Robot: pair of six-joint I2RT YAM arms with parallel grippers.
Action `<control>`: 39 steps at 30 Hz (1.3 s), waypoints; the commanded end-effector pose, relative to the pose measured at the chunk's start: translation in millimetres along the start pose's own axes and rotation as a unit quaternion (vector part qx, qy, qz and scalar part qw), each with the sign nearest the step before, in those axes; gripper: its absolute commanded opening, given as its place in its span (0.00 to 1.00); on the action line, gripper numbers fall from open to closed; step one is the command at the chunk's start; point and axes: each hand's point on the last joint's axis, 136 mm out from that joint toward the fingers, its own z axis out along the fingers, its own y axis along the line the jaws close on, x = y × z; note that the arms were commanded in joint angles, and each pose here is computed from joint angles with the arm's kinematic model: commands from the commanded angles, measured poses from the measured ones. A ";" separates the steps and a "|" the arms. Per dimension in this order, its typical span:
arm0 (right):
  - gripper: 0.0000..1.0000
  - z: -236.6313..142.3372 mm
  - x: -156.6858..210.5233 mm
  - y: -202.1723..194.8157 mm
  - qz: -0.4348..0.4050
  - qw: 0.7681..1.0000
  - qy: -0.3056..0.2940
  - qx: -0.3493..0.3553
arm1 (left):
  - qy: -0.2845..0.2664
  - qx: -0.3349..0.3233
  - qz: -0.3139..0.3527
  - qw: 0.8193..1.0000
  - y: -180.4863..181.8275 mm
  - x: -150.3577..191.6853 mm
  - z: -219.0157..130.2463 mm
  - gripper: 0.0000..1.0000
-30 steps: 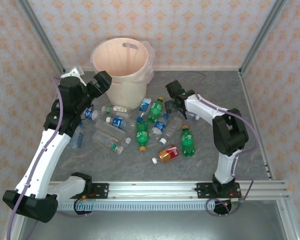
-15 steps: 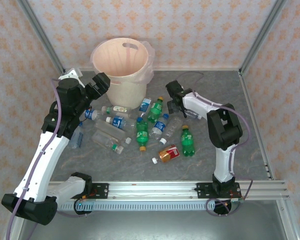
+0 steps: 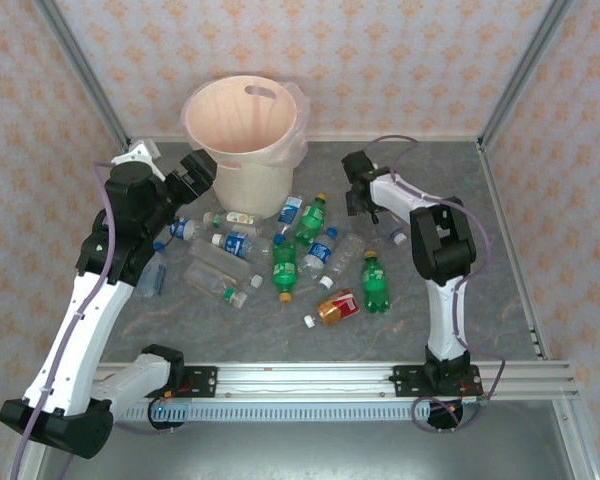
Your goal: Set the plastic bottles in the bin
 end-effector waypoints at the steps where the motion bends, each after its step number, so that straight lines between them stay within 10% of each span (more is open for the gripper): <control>1: 0.84 7.7 -2.4 1.1 0.000 1.000 0.011 0.005 | -0.007 0.004 0.010 1.000 -5.5 -5.3 -11.9 0.99; 26: 0.44 -35.0 -27.9 -27.6 0.034 0.997 -0.050 0.038 | -0.004 0.020 0.008 1.000 -9.8 -3.5 -22.8 0.99; 39: 0.45 -204.0 -117.3 -37.4 0.136 0.953 -0.235 -0.133 | -0.015 0.018 0.003 1.000 -11.0 -9.4 -23.3 0.99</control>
